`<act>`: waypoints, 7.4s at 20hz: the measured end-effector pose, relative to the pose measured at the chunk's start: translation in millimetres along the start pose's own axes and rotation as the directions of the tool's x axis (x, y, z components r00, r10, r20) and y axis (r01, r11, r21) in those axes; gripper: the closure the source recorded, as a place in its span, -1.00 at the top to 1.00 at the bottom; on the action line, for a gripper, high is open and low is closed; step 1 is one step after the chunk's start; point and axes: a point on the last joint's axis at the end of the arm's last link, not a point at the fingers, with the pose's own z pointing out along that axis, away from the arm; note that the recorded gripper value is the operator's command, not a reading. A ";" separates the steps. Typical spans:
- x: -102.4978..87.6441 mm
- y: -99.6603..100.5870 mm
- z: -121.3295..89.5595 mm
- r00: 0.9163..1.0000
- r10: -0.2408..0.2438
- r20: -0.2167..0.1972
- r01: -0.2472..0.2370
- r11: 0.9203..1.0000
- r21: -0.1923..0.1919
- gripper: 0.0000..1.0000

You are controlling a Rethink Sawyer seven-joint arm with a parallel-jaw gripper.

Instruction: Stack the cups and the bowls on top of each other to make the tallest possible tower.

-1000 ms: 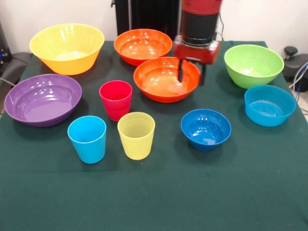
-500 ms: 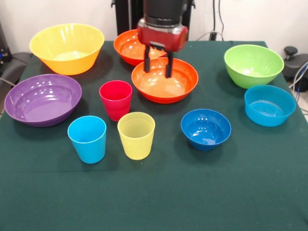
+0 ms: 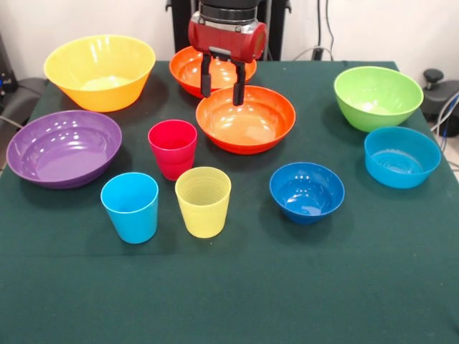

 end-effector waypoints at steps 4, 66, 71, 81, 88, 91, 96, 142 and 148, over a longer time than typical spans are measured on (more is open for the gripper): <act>7.4 2.8 0.9 1.000 -0.004 -0.014 0.004 1.000 -0.005 1.00; 121.3 33.5 16.5 0.996 -0.012 -0.090 0.014 1.000 0.024 1.00; 110.8 28.6 0.9 0.994 0.005 -0.114 -0.001 0.999 0.036 1.00; 98.1 31.7 -10.3 0.993 0.040 -0.113 -0.036 0.999 0.032 1.00; 103.8 33.0 1.7 0.987 0.073 -0.143 -0.068 0.997 0.040 1.00; 106.8 33.8 8.7 0.986 0.083 -0.146 -0.077 0.996 0.042 1.00; 109.6 39.0 22.0 0.988 0.091 -0.122 -0.088 0.996 0.032 1.00; 87.4 58.7 60.1 0.972 0.227 -0.051 -0.227 0.974 0.010 1.00; 68.5 55.3 46.2 0.970 0.243 -0.021 -0.243 0.970 -0.009 1.00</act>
